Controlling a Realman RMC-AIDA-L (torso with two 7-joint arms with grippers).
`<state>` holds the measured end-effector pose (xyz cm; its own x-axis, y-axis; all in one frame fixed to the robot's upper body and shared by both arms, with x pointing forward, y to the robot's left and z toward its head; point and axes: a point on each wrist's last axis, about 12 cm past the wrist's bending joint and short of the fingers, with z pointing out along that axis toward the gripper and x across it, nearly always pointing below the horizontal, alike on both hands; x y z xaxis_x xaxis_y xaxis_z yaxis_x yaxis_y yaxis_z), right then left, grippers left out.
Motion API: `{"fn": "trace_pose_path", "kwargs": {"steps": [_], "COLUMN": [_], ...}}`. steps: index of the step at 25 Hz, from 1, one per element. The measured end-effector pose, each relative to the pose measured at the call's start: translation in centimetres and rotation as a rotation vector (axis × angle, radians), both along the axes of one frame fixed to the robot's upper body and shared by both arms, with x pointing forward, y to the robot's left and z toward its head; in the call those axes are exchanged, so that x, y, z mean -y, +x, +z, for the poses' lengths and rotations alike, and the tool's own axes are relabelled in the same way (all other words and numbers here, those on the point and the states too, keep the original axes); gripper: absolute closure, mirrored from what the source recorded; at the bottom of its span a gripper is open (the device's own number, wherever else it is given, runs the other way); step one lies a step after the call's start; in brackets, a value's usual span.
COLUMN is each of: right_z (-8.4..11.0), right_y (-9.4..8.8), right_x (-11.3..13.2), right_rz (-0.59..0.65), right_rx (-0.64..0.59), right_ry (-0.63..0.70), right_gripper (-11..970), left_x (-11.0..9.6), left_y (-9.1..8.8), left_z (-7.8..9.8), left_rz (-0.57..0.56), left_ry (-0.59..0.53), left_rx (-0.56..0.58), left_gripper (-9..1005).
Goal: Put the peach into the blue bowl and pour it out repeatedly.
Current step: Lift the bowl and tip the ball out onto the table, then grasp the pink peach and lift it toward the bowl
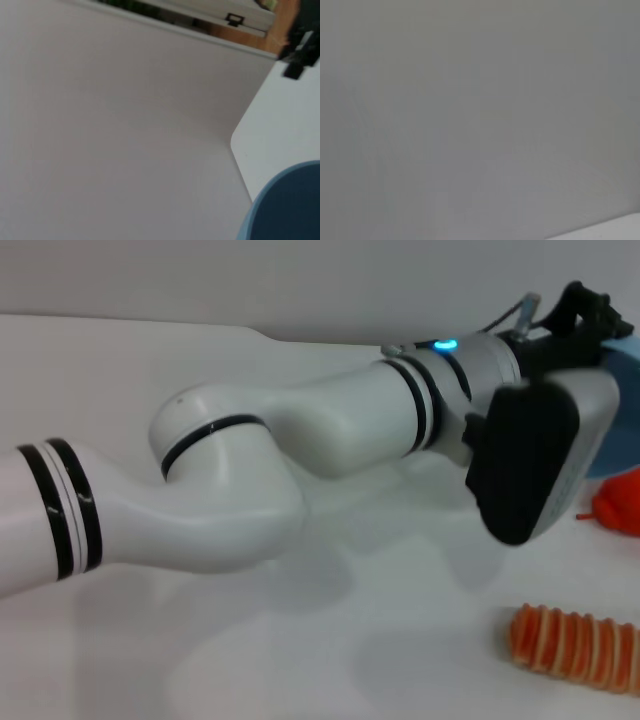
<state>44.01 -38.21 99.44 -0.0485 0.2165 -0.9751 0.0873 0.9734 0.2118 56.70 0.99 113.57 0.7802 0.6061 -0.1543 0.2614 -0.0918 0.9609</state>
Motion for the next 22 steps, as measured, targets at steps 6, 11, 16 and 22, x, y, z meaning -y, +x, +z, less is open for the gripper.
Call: {"fn": "trace_pose_path", "kwargs": {"steps": [6, 11, 16, 22], "right_z": [0.3, 0.3, 0.3, 1.3], "right_y": [1.1, 1.4, 1.6, 3.0], "right_x": [-0.4, -0.5, -0.6, -1.1], "right_rz": [0.004, 0.006, 0.009, 0.265], "right_rx": [0.012, 0.013, 0.012, -0.08], "right_ry": [0.01, 0.011, 0.07, 0.25], "right_gripper": [490, 490, 490, 490], "left_x": [-0.3, -0.8, -1.7, -4.0], "left_y": [-1.0, -1.2, -0.1, 3.5], "left_z": [-1.0, -1.3, -1.0, -0.7], "left_rz": [-0.057, -0.051, 0.062, 0.339], "left_ry": [0.043, 0.036, -0.13, -0.445], "left_rx": [0.122, 0.157, -0.001, -0.377], "left_gripper": [997, 997, 997, 997]}}
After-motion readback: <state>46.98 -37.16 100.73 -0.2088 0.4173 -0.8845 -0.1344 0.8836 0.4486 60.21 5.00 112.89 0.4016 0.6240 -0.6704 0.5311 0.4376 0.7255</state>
